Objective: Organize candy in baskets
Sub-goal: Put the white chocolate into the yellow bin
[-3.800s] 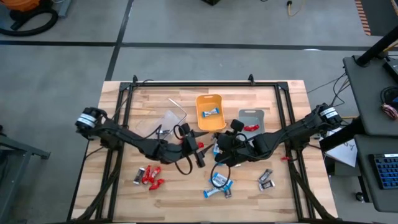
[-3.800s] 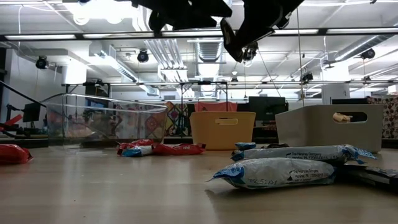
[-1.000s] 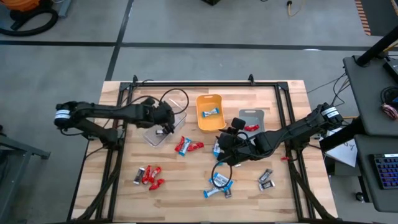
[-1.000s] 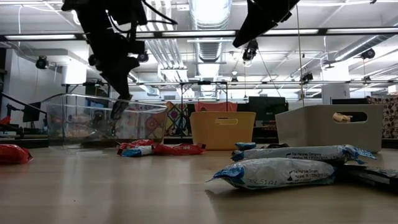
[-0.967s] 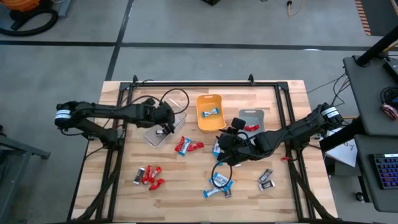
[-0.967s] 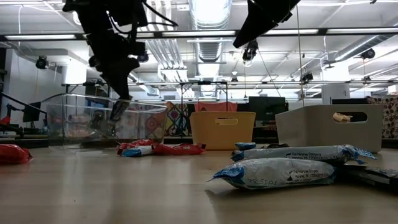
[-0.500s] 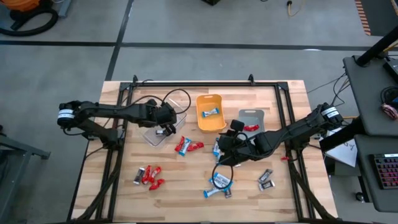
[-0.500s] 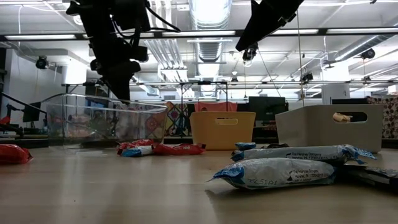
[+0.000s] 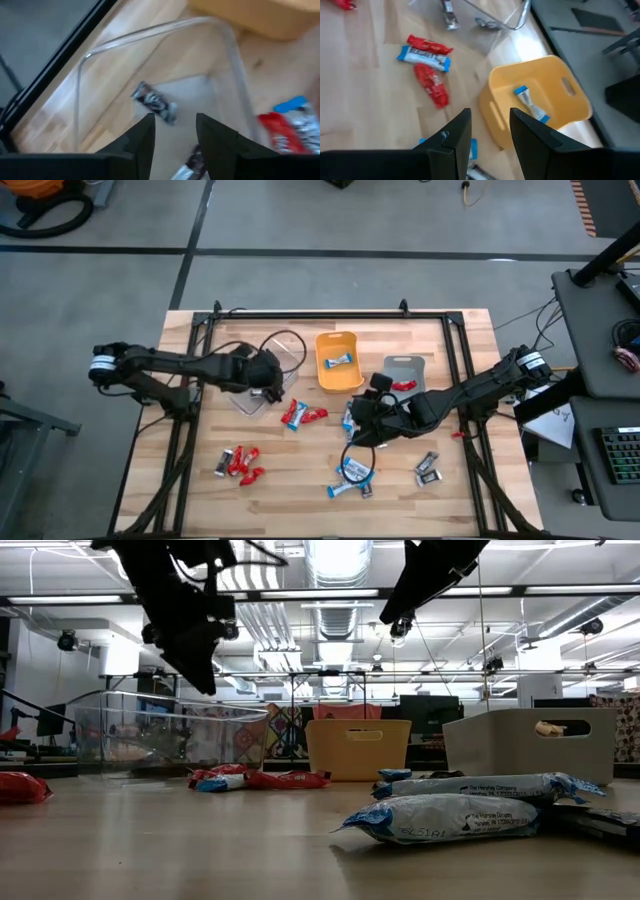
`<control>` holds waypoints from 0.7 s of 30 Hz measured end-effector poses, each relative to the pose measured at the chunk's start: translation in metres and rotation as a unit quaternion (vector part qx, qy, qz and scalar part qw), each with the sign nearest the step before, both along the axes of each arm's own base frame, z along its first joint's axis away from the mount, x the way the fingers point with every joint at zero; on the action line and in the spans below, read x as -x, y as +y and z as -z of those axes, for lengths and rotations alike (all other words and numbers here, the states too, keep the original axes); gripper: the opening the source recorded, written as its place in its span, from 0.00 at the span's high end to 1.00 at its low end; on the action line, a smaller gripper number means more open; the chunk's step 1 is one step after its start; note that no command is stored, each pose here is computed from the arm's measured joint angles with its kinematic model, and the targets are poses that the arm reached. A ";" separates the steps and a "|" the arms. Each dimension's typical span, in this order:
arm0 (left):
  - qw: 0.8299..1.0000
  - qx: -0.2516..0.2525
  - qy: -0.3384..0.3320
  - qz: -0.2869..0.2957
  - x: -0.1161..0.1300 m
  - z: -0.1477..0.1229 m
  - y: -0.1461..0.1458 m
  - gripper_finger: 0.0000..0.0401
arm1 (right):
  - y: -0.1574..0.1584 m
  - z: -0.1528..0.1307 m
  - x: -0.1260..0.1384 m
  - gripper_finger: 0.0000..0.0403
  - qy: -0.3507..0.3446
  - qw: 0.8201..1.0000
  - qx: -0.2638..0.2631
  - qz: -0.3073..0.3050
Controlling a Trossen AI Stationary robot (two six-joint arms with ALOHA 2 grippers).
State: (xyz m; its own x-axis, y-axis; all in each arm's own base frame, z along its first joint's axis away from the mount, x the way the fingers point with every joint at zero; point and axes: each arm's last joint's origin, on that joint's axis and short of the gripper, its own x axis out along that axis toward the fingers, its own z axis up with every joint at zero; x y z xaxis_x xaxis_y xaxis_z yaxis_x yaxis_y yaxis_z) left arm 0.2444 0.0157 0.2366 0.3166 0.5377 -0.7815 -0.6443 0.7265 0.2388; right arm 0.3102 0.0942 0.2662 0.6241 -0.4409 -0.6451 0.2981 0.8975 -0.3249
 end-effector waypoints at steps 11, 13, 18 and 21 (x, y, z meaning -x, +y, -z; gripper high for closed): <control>0.987 -0.001 -0.098 0.128 -0.006 -0.015 -0.066 0.72 | 0.007 0.003 0.000 0.69 0.012 0.989 -0.145 -0.019; 0.981 -0.003 -0.111 0.157 -0.006 -0.017 -0.077 0.72 | 0.008 0.004 0.000 0.69 0.021 0.983 -0.179 -0.028; 0.962 -0.015 -0.131 0.239 -0.005 -0.022 -0.104 0.72 | 0.013 0.007 0.004 0.69 0.063 0.962 -0.259 -0.054; 0.950 -0.023 -0.141 0.279 -0.003 -0.025 -0.117 0.72 | 0.016 0.009 0.007 0.69 0.095 0.947 -0.297 -0.071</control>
State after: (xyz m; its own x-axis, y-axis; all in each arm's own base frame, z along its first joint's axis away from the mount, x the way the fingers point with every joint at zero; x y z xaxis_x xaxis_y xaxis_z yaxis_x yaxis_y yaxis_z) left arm 0.2477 -0.1013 0.2611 0.7554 0.2568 -0.6029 -0.2052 0.9664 0.1546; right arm 0.3029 0.1106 0.2576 0.4979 0.1152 -0.8595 0.1468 0.9656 0.2144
